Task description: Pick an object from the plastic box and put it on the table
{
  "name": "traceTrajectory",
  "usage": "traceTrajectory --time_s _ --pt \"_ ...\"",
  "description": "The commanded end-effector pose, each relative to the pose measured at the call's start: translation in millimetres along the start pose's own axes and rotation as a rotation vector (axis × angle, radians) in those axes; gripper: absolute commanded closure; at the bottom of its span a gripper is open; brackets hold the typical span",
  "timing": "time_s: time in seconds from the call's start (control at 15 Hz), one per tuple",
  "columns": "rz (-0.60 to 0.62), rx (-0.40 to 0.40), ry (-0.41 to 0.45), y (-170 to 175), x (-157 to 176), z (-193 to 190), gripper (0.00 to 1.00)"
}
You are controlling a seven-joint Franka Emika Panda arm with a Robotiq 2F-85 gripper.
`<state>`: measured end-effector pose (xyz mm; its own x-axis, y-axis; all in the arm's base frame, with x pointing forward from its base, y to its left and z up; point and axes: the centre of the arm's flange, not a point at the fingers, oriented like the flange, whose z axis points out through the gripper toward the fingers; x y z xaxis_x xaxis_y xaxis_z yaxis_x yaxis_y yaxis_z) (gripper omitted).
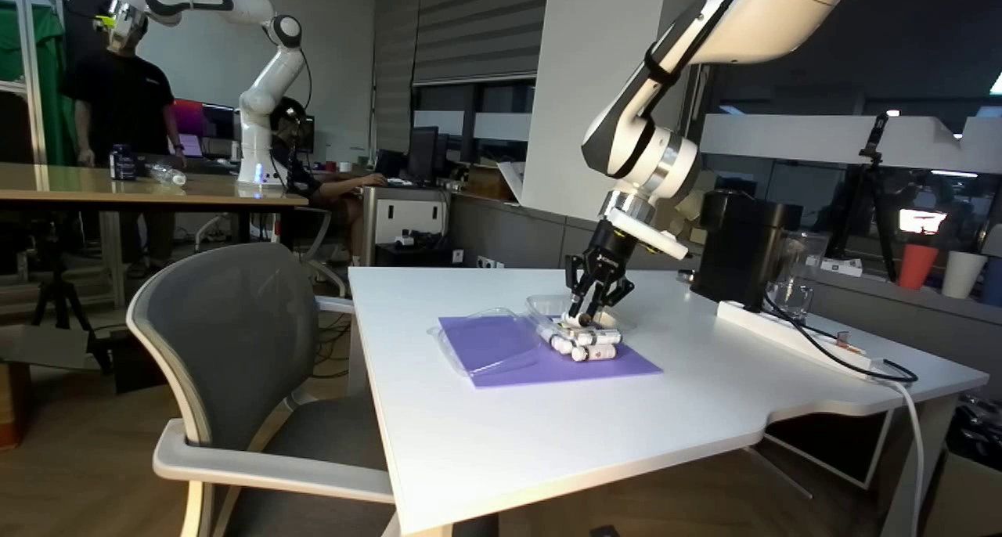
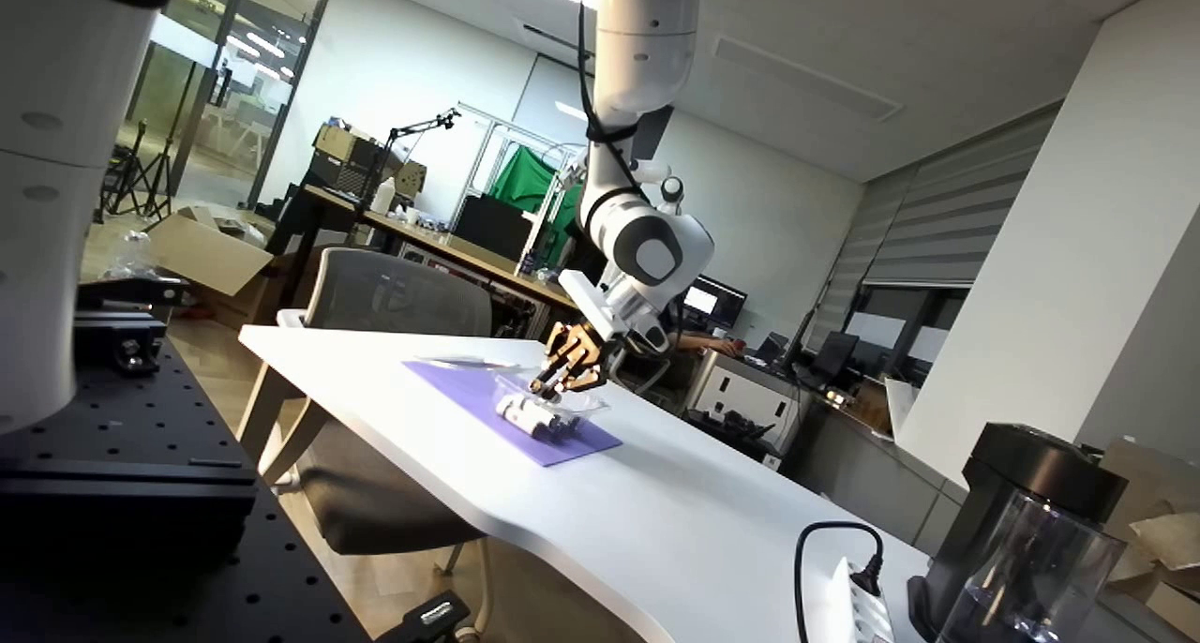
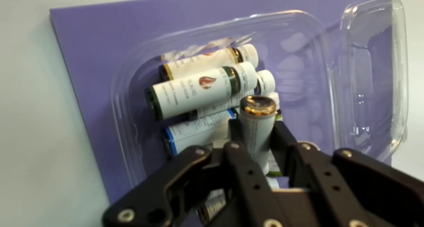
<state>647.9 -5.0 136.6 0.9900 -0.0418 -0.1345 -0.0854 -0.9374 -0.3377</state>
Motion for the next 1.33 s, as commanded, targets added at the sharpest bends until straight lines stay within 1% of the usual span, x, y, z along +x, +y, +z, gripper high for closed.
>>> traceTrajectory --time_s 0.0,0.13,0.27,0.33,0.4,0.53,0.67,0.8,0.87,0.93,1.13,1.27 --pt "-0.070 -0.024 0.081 -19 -8 -41 0.93" --pt "-0.117 -0.068 0.136 -22 -8 -63 0.93" --pt "-0.160 -0.133 0.185 -14 -4 -80 0.93" --pt "-0.195 -0.162 0.180 -3 1 -88 0.93" --pt "-0.254 -0.170 0.143 8 7 -93 0.93" --pt "-0.352 -0.238 0.090 36 20 -100 0.93" --pt "-0.407 -0.311 0.061 64 28 -103 0.93" --pt "-0.416 -0.374 0.073 94 35 -101 0.93" --pt "-0.406 -0.392 0.088 106 38 -99 0.93" --pt "-0.380 -0.397 0.130 117 41 -93 0.93" --pt "-0.312 -0.366 0.227 140 44 -72 0.93" --pt "-0.299 -0.359 0.249 149 43 -57 0.93"
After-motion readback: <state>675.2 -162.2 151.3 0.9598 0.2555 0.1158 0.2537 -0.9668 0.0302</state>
